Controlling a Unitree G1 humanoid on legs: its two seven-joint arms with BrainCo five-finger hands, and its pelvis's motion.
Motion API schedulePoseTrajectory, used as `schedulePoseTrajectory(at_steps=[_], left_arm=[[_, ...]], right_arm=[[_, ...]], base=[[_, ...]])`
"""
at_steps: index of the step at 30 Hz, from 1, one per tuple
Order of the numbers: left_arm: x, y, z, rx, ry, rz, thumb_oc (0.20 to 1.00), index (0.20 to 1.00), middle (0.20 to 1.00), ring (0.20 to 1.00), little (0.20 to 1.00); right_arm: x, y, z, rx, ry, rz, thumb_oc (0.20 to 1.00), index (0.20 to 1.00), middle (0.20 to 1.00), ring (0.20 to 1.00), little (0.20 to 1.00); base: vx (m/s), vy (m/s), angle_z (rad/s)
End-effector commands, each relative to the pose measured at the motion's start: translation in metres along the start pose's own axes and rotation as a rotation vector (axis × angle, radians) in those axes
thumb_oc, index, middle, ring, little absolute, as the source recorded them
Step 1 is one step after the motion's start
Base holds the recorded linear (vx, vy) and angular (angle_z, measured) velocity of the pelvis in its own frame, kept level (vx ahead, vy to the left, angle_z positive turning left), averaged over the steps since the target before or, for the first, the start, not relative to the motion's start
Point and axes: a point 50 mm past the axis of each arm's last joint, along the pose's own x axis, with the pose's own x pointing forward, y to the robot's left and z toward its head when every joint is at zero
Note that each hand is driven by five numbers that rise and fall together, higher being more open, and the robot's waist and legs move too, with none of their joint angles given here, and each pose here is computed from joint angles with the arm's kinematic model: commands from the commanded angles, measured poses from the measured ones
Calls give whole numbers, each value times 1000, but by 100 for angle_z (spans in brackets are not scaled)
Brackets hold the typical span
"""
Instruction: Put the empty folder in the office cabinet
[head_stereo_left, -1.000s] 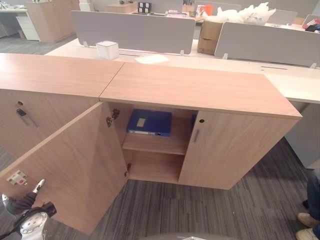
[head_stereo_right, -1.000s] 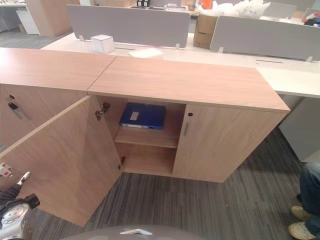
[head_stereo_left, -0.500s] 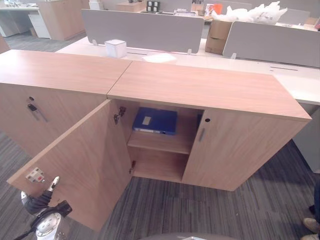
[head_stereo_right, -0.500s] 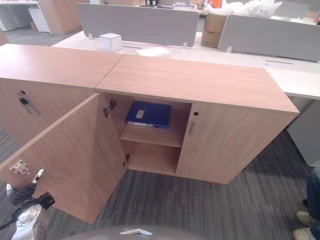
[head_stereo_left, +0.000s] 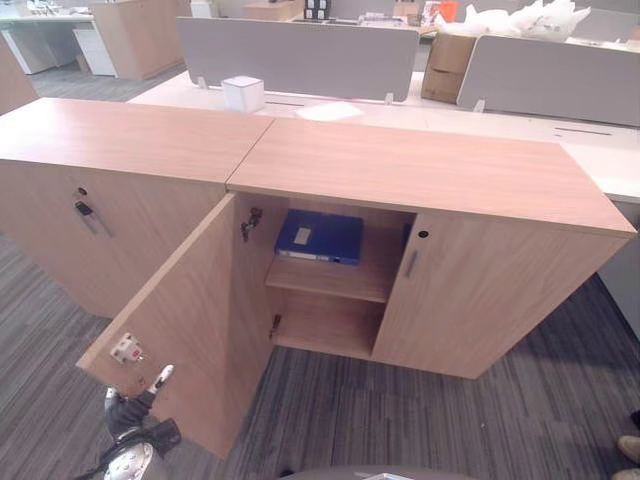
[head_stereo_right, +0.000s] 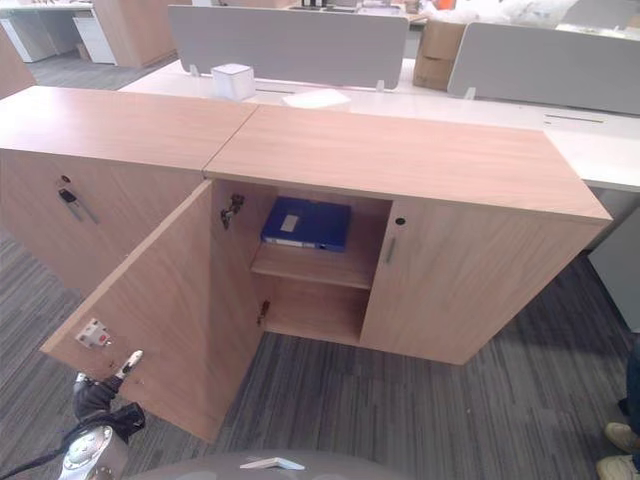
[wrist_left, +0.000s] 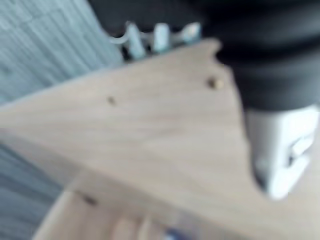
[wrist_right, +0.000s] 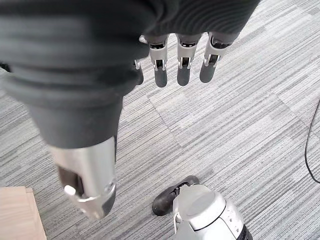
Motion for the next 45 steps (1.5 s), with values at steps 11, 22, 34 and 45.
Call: schedulePoseTrajectory(at_steps=[11,22,34,45], left_arm=[[3,-121,61,-99,-228,-578,1000,1000,1000,1000,1000],[0,-137,65,-122,-232,-636,1000,1000,1000,1000,1000],[4,-133,57,-146,-201,-563,1000,1000,1000,1000,1000],[13,-124,51,-112,-191,-497,1000,1000,1000,1000,1000]], right_arm=[[-1,13,14,-49,-11,-4,1000,1000,1000,1000,1000],[-1,10,12,-34,-8,-18,1000,1000,1000,1000,1000],[0,15,11,-30,-18,-18,1000,1000,1000,1000,1000],[0,21,12,-15,-32,-7,1000,1000,1000,1000,1000]], base=[[5,-20,-2],[10,-18,-8],[16,-16,-4],[0,0,0]])
